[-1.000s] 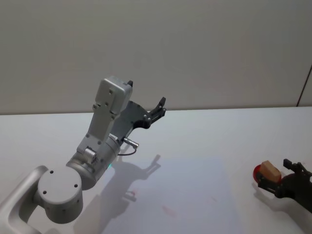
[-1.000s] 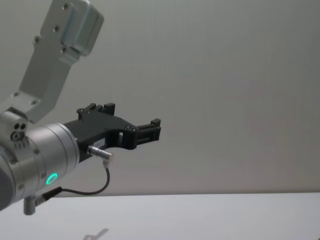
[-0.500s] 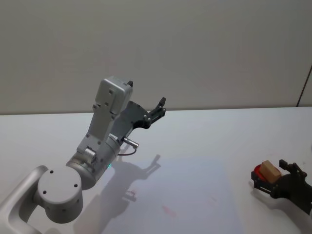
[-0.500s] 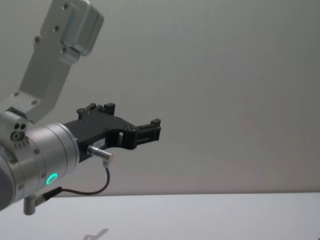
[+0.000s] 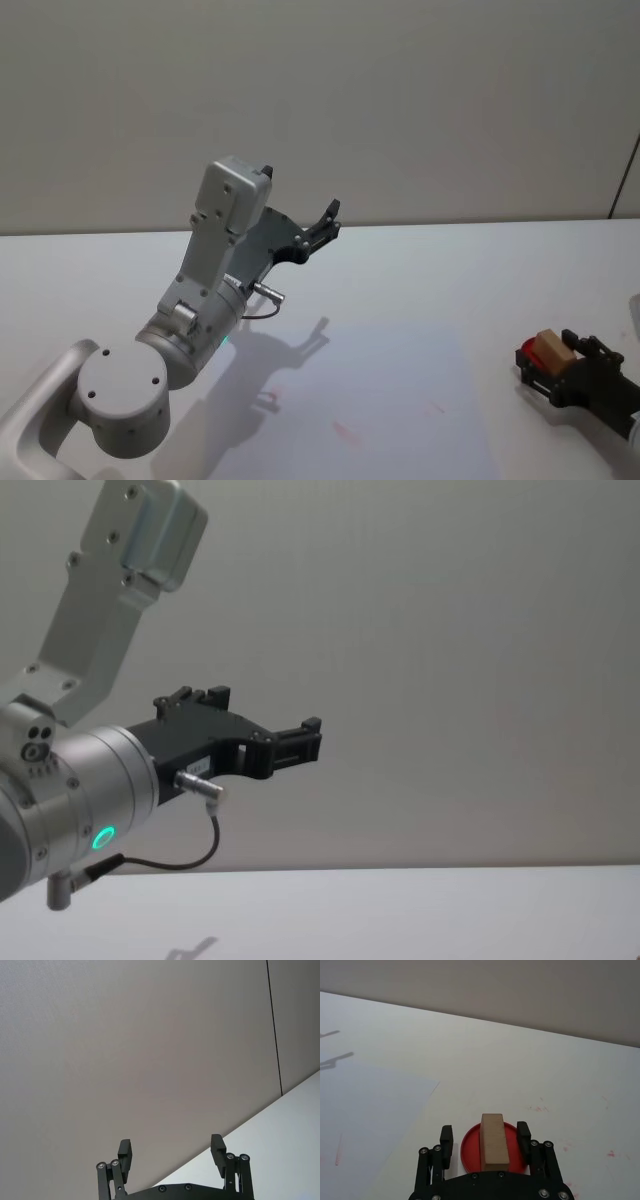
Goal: Use the one hand to pick up the stamp and affix it onto the A4 paper.
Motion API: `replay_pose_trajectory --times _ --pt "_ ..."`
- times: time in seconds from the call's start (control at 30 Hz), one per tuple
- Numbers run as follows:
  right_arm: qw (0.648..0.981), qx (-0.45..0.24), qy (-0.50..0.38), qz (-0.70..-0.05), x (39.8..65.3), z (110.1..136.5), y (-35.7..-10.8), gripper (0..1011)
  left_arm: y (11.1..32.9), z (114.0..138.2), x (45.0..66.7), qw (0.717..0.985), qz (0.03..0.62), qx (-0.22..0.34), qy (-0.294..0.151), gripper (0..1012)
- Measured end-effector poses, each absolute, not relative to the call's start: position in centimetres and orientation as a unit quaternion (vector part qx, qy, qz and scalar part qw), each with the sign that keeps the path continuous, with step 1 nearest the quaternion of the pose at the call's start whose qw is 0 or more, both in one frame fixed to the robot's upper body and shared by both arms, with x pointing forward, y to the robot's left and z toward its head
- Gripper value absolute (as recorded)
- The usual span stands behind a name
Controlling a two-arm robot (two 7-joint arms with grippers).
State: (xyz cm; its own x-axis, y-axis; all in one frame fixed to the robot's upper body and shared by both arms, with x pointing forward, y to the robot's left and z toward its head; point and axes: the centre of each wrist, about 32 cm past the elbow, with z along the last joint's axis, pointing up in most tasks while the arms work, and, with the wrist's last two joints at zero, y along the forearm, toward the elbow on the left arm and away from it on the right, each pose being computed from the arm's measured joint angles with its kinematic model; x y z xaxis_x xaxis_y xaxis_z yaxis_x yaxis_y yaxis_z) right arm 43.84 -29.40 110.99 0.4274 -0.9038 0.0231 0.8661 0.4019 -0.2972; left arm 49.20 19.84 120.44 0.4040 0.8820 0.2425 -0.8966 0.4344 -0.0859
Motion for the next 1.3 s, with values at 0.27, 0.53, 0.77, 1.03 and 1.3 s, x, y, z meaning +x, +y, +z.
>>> replay_pose_trajectory --times 0.27,0.53,0.77,1.03,1.3 --pt "0.834 -0.135 0.069 -0.531 44.0 110.83 -29.34 545 19.84 120.44 49.2 0.837 0.531 0.029 -0.126 1001" --pt "0.834 -0.136 0.068 -0.531 44.07 110.76 -29.32 302 19.84 120.44 49.2 0.837 0.531 0.029 -0.126 1001" --pt "0.833 -0.137 0.068 -0.531 44.1 110.72 -29.3 220 19.84 120.44 49.2 0.837 0.531 0.029 -0.126 1001" --pt "0.833 -0.137 0.068 -0.531 44.11 110.7 -29.29 220 19.84 120.44 49.2 0.837 0.531 0.029 -0.126 1001" --pt "0.833 -0.136 0.068 -0.531 44.1 110.67 -29.3 220 19.84 120.44 49.2 0.837 0.531 0.029 -0.126 1001"
